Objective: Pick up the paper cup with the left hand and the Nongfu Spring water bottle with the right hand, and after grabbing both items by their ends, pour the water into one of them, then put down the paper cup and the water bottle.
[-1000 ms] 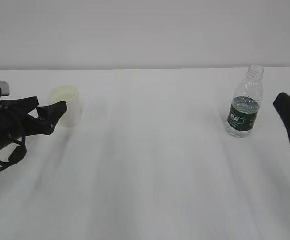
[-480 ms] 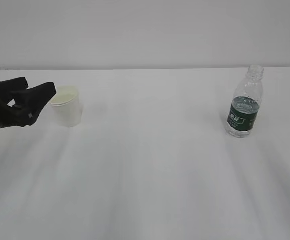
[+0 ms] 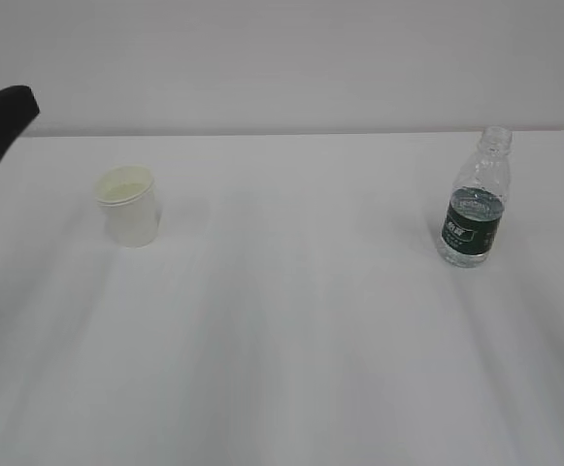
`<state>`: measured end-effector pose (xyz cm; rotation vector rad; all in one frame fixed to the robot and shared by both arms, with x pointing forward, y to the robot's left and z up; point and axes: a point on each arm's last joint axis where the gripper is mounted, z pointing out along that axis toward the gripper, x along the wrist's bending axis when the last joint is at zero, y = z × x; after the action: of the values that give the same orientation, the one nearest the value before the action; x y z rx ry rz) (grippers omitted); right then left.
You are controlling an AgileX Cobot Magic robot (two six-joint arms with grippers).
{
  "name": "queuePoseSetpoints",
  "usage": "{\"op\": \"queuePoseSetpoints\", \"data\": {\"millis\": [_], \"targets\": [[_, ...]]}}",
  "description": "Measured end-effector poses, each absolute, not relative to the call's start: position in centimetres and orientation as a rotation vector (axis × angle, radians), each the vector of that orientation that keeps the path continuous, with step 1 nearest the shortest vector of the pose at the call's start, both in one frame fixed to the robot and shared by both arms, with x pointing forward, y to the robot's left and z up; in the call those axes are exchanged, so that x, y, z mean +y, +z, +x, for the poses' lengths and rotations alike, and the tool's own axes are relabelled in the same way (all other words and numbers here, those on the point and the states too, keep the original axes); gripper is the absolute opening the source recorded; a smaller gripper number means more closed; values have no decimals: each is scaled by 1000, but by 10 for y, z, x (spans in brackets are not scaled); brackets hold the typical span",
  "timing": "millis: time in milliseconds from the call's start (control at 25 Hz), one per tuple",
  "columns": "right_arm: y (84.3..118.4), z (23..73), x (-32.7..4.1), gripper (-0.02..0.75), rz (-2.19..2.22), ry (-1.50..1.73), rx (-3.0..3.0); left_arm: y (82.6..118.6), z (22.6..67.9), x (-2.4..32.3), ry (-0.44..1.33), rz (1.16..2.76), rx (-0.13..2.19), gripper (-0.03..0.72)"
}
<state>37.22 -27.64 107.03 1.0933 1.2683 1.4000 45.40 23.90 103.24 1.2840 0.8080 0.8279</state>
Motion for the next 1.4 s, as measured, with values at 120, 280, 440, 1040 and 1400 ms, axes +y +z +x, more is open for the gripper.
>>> {"op": "queuePoseSetpoints", "data": {"millis": [120, 280, 440, 1040, 1400], "targets": [[1083, 365, -279, 563, 1123, 1368, 1281, 1049, 438, 245, 847, 1266, 853, 589], [1098, 350, -283, 563, 1153, 1337, 1286, 1065, 416, 252, 863, 1231, 898, 589], [1110, 329, -288, 563, 1192, 1303, 1292, 1076, 396, 258, 899, 1213, 915, 582], [1118, 263, -301, 563, 1188, 1320, 1219, 1100, 302, 289, 999, 1110, 1014, 566], [1116, 251, -302, 563, 1291, 1286, 1283, 1118, 262, 310, 1055, 1048, 1113, 559]]}}
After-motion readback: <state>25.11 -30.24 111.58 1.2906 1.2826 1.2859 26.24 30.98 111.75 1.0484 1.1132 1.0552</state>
